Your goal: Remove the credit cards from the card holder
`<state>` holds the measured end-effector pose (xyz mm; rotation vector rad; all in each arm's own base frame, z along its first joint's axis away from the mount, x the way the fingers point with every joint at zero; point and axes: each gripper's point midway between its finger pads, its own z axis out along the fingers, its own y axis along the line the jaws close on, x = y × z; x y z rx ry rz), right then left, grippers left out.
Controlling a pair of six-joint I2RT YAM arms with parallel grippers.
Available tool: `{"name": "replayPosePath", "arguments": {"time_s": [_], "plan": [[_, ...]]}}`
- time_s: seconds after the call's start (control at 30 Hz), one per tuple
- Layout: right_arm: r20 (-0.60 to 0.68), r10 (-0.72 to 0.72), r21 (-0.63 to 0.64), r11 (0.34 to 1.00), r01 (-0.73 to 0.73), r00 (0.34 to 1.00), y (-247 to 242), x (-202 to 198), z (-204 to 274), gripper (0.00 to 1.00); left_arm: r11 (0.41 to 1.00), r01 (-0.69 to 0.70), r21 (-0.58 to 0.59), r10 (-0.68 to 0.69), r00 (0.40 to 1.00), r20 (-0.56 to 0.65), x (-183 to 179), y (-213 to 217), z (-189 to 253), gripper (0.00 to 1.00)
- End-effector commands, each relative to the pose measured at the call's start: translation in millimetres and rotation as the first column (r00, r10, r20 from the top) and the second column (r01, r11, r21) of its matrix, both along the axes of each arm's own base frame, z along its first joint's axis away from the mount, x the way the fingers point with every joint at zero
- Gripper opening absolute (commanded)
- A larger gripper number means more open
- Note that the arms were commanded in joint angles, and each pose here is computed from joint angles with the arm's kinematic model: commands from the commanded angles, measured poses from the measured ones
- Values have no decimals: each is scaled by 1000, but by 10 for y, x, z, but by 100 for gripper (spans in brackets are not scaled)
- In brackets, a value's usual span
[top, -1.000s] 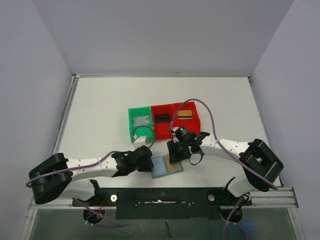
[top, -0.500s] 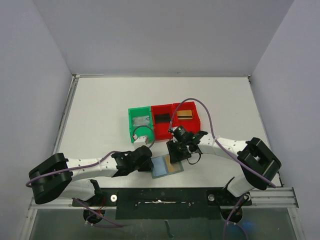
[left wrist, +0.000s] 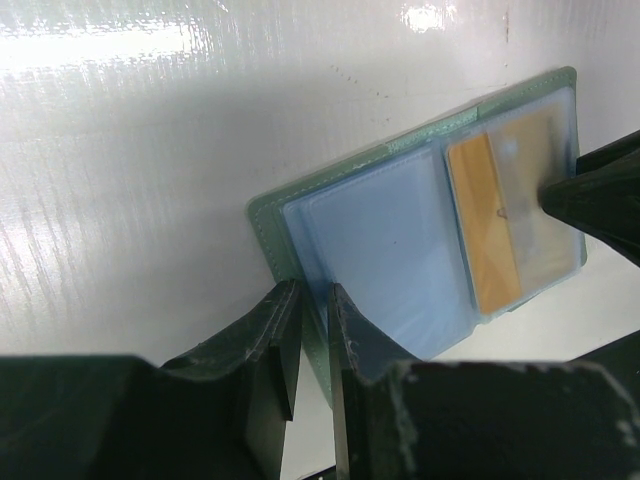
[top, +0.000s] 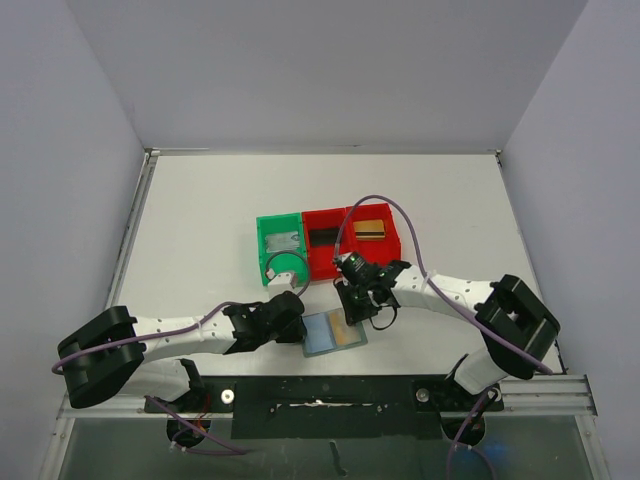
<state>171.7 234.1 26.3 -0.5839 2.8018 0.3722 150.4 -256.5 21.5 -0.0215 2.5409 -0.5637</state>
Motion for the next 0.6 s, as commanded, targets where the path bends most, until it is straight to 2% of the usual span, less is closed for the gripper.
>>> {"name": "replayPosePath", "arguments": {"time_s": [0.0,0.1,0.2,0.43,0.57], "plan": [[63,15,71,997,-19,998,192,65,285,20,1000,13,-28,-13,1000,24,54,-125,141,16],[71,29,96,995,-36,997,242,45,342,21,1000,13,-29,-12,1000,25,59,-132,140,16],[83,31,106,994,-39,996,255,49,389,34,999,14,-29,-13,1000,24,61,-140,137,16],[100,62,161,984,-78,993,351,16,480,35,999,18,-26,-18,999,26,74,-164,144,16],[88,64,145,987,-76,994,331,-4,462,33,999,22,-23,-22,999,26,79,-179,149,16]]}}
